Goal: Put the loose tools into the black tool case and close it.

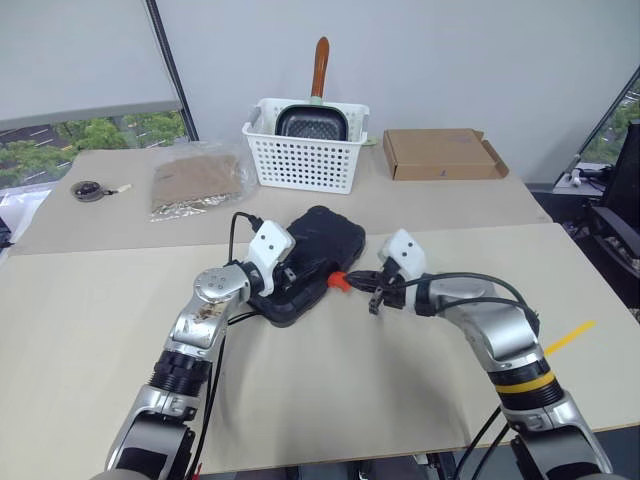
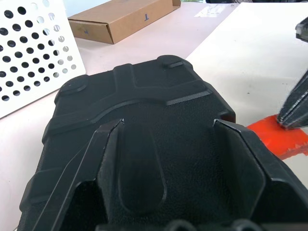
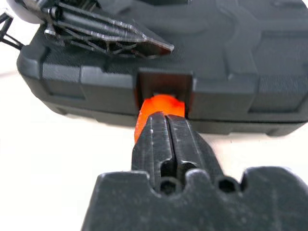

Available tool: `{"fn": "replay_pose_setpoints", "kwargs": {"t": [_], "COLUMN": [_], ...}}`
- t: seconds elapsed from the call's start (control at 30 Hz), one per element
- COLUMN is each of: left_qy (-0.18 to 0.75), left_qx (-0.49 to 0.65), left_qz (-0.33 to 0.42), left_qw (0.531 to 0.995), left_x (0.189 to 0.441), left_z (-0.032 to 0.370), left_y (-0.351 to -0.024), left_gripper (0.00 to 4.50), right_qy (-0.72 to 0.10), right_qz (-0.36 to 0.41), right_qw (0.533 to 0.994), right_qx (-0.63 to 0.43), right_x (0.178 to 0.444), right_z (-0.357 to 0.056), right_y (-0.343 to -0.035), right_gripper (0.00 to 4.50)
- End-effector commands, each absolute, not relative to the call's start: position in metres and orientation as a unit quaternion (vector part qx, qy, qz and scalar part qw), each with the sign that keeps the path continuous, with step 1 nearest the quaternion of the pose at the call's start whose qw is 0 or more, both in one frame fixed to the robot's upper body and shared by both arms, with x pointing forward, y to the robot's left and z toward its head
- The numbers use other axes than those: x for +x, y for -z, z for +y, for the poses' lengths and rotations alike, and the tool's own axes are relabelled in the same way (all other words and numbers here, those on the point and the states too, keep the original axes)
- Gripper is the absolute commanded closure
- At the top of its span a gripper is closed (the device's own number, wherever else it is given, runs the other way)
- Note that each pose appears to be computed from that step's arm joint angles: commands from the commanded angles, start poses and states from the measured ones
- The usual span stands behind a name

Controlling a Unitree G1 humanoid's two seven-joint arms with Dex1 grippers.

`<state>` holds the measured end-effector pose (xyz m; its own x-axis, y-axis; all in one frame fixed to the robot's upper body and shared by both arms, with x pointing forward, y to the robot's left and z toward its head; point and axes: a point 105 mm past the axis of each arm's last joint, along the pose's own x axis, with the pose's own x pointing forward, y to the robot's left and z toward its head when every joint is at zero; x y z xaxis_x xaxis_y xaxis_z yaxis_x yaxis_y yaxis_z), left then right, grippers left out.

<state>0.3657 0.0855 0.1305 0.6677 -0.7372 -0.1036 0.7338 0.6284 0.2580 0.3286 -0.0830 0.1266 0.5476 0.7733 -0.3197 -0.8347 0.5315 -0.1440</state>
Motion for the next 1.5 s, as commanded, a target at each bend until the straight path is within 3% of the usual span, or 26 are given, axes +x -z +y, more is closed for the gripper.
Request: {"fn": "replay_pose_setpoints", "kwargs": {"t": [0.03, 0.27, 0.8, 1.17, 1.27, 1.4, 1.5], "left_qy": [0.399, 0.397, 0.392, 0.384, 0.384, 0.385, 0.387], "left_qx": [0.138, 0.141, 0.137, 0.135, 0.134, 0.133, 0.133], "left_qz": [0.069, 0.071, 0.073, 0.076, 0.077, 0.078, 0.077], "left_qw": [0.904, 0.904, 0.907, 0.91, 0.91, 0.91, 0.909], "left_x": [0.363, 0.364, 0.363, 0.362, 0.362, 0.362, 0.362], "left_z": [0.097, 0.101, 0.103, 0.106, 0.107, 0.107, 0.106], "left_y": [-0.092, -0.092, -0.089, -0.088, -0.087, -0.087, -0.087], "left_gripper": [1.34, 1.34, 1.34, 1.34, 1.34, 1.34, 1.34], "right_qy": [-0.462, -0.459, -0.453, -0.449, -0.447, -0.425, -0.421], "right_qz": [0.1, 0.123, 0.119, 0.106, 0.116, 0.113, 0.115], "right_qw": [0.87, 0.869, 0.87, 0.874, 0.873, 0.886, 0.889], "right_qx": [-0.14, -0.14, -0.151, -0.154, -0.156, -0.145, -0.137], "right_x": [0.323, 0.316, 0.34, 0.337, 0.329, 0.329, 0.329], "right_z": [-0.082, -0.085, -0.063, -0.063, -0.067, -0.063, -0.057], "right_y": [-0.132, -0.122, -0.117, -0.118, -0.117, -0.118, -0.115], "right_gripper": [4.47, 4.47, 4.47, 4.47, 3.76, 2.42, 2.42]}}
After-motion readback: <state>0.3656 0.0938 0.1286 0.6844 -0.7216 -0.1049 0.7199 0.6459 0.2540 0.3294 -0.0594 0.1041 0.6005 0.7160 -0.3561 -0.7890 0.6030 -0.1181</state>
